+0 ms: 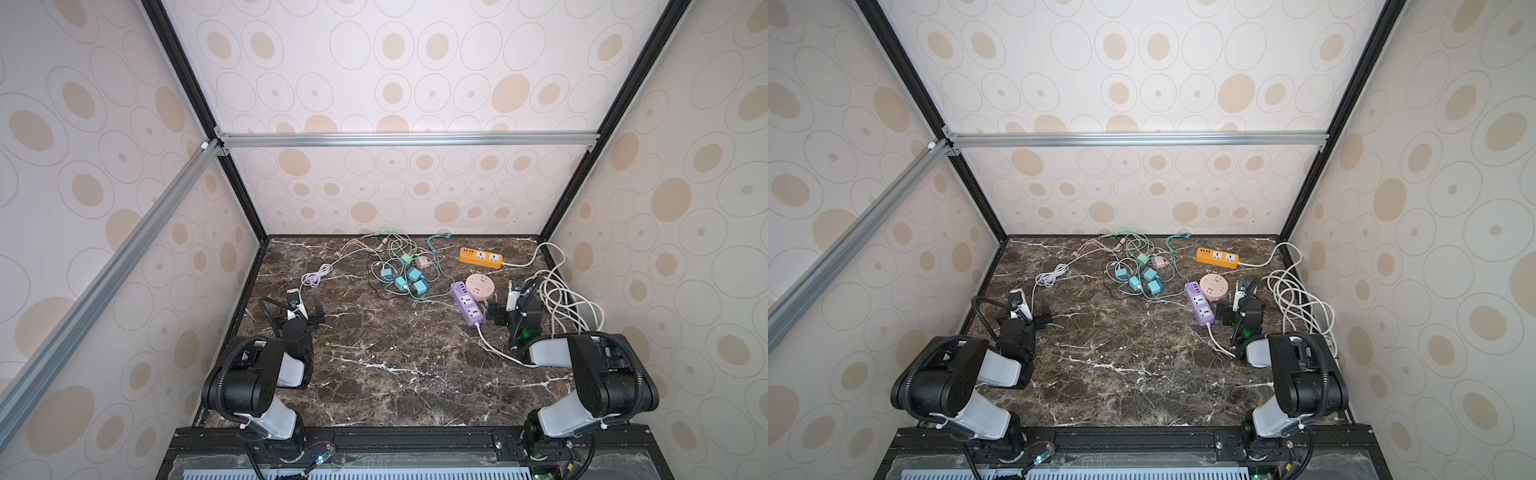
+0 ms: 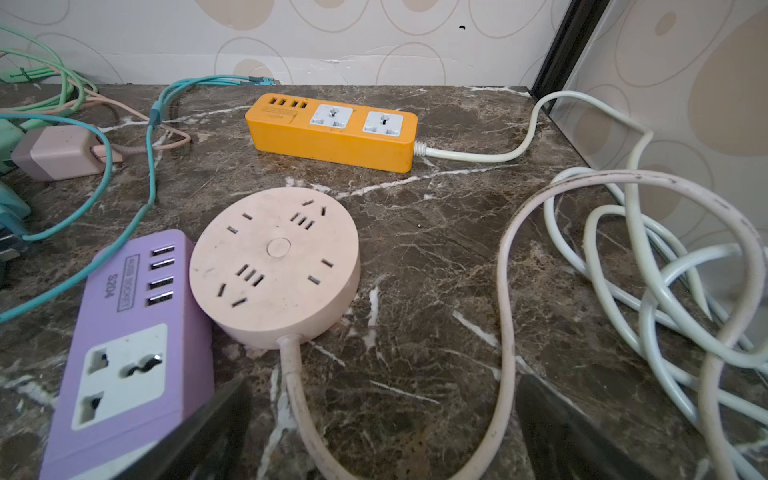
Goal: Insert the plug
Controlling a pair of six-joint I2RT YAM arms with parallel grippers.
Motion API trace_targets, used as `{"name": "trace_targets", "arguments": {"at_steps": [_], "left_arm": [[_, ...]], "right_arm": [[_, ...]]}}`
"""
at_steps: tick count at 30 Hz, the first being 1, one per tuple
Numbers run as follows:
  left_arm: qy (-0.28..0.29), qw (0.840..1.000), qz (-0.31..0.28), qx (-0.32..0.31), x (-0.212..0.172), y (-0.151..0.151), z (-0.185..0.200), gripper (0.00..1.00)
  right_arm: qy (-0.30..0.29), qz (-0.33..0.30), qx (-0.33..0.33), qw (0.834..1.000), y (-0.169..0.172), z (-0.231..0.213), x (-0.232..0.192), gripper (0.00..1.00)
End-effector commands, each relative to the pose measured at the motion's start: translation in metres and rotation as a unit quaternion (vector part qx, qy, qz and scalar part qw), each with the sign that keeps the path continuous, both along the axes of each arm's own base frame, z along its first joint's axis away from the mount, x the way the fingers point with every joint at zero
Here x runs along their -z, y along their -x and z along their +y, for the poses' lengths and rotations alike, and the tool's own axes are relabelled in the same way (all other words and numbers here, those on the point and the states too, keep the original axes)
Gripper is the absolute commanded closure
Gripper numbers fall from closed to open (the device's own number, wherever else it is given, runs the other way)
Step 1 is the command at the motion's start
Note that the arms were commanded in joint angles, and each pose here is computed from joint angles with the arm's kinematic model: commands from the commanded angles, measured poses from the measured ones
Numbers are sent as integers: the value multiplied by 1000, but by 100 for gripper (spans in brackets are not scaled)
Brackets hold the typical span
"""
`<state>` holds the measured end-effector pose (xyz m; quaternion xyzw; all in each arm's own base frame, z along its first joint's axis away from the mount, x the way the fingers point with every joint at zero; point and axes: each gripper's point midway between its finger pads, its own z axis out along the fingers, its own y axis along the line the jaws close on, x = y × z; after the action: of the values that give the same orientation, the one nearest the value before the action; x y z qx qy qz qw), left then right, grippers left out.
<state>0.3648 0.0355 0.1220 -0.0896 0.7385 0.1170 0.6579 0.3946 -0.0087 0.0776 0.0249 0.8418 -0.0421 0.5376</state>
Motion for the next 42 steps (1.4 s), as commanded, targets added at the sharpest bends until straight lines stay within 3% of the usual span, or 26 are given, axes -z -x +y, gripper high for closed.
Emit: {"name": "trace_targets", "arguments": {"at_steps": [1, 36, 39, 42], "left_arm": [[-7, 1000, -19, 0, -11, -3, 2, 2], [-7, 1000, -19, 1, -11, -3, 1, 2], [-26, 998, -16, 58, -16, -6, -18, 2], [-32, 998, -19, 42, -34, -5, -17, 1]], "right_arm": [[0, -16, 0, 1000, 0, 1, -9, 0], [-1, -17, -1, 1000, 0, 2, -9, 0], [-1, -29, -14, 999, -1, 6, -16, 0], [-4, -19, -16, 1000, 2, 7, -30, 0]]}}
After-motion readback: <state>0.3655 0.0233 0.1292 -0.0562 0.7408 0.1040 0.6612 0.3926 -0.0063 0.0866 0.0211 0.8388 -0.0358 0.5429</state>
